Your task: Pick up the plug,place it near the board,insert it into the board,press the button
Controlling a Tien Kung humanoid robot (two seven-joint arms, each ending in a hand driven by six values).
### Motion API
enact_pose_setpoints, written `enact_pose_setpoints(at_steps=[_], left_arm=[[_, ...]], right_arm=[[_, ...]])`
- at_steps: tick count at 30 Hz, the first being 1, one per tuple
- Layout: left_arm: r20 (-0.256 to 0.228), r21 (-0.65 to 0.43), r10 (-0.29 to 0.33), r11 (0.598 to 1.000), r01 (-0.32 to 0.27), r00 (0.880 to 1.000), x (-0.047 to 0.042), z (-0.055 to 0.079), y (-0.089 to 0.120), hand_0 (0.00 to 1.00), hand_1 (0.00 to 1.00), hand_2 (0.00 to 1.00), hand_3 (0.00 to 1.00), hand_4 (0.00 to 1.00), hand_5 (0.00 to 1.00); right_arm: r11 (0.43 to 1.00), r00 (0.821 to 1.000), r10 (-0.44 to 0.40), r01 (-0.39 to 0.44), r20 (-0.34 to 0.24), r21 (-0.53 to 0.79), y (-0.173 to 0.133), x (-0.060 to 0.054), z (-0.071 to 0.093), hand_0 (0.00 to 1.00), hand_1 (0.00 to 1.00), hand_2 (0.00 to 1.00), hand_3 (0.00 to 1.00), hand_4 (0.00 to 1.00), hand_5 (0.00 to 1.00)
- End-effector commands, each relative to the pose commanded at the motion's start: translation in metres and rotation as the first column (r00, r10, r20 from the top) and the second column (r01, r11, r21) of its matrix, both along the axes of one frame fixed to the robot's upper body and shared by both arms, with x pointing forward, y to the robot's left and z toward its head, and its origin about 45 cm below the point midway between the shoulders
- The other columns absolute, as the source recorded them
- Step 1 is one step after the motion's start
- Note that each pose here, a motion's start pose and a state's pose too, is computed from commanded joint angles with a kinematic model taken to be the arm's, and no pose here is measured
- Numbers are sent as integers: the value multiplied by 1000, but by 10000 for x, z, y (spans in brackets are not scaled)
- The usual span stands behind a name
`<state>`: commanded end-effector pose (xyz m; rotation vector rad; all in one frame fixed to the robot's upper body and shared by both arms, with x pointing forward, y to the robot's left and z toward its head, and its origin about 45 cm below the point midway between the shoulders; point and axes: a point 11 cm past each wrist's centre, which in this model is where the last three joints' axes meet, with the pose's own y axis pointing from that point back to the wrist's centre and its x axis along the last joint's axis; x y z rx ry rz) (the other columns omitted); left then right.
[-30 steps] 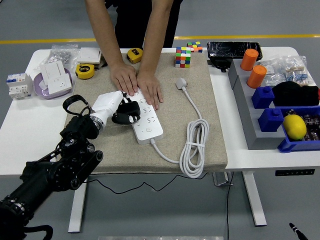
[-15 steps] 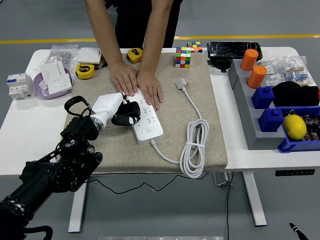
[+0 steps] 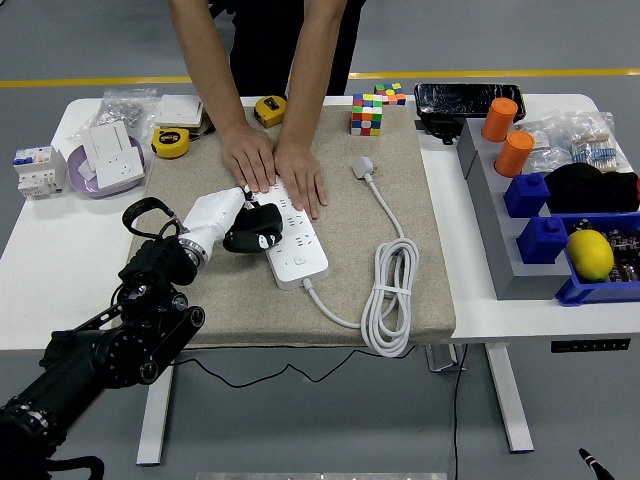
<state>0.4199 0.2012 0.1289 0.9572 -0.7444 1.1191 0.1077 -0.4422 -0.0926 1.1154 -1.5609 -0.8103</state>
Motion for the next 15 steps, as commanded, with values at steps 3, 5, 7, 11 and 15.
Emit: enact_pose_setpoints(at_steps=[3, 5, 7, 11, 15], left_arm=[[3, -2, 0, 1000, 0, 1000, 3, 5, 1, 383, 224, 281, 286, 582, 199], [4, -4, 0, 1000, 0, 1000, 6, 8, 2, 383, 222, 278, 276, 570, 212], [8, -7, 1, 1000, -1, 1000, 7, 13, 2, 383, 222, 278, 276, 570, 212], [16, -19, 4, 1000, -4, 1000, 10, 26, 5, 386, 222, 277, 275, 558, 225], [28, -39, 11, 999, -10, 1000, 13, 51, 13, 386, 222, 277, 275, 558, 225]], right_arm=[[1000, 1000, -1, 1, 3, 0, -2, 8, 3, 813, 734, 734, 764, 998, 978], [1000, 1000, -3, 3, 4, 0, -1, 11, 3, 812, 734, 734, 765, 998, 983], [1000, 1000, -3, 3, 4, 1, 1, 10, 2, 812, 734, 734, 765, 998, 983], [1000, 1000, -4, 4, 4, 2, 7, 10, 0, 813, 734, 734, 765, 998, 998], [1000, 1000, -5, 5, 4, 4, 12, 7, -3, 813, 734, 734, 765, 998, 998]])
